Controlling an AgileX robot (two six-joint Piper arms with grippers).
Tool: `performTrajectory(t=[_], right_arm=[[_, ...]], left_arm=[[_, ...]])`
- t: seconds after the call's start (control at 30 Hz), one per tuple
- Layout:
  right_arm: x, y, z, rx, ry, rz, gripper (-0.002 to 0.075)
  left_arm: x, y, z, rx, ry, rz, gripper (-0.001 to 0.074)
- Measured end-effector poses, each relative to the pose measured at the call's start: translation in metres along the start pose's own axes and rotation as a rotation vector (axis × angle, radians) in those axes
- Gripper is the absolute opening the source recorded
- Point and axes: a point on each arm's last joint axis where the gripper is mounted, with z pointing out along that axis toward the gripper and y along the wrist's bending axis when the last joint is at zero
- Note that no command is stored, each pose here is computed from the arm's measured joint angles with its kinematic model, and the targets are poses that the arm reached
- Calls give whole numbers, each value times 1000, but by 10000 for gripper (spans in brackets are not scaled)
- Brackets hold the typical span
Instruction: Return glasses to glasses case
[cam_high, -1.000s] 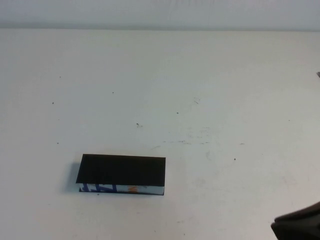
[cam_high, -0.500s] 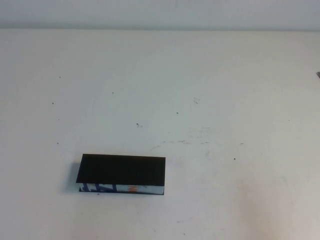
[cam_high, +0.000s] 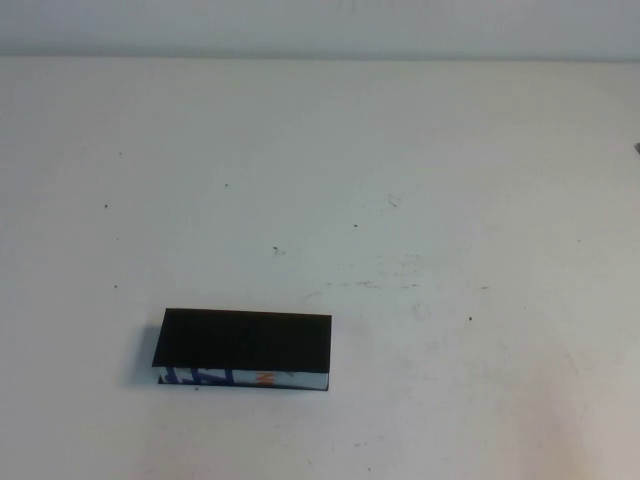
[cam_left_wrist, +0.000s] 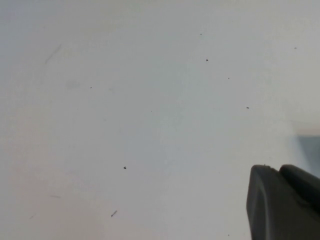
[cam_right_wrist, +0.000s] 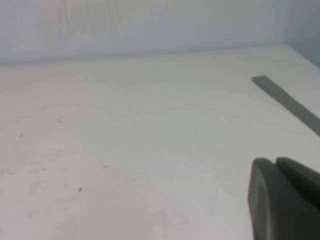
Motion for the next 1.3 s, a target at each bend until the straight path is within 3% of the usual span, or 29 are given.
performTrajectory(t=[0.27, 1.3], right_arm=[[16, 1, -1, -9, 180, 0, -13], [17, 1, -2, -12, 185, 12, -13]], left_arm=[[0, 0, 0, 0, 2, -2, 0], [0, 0, 0, 0, 2, -2, 0]])
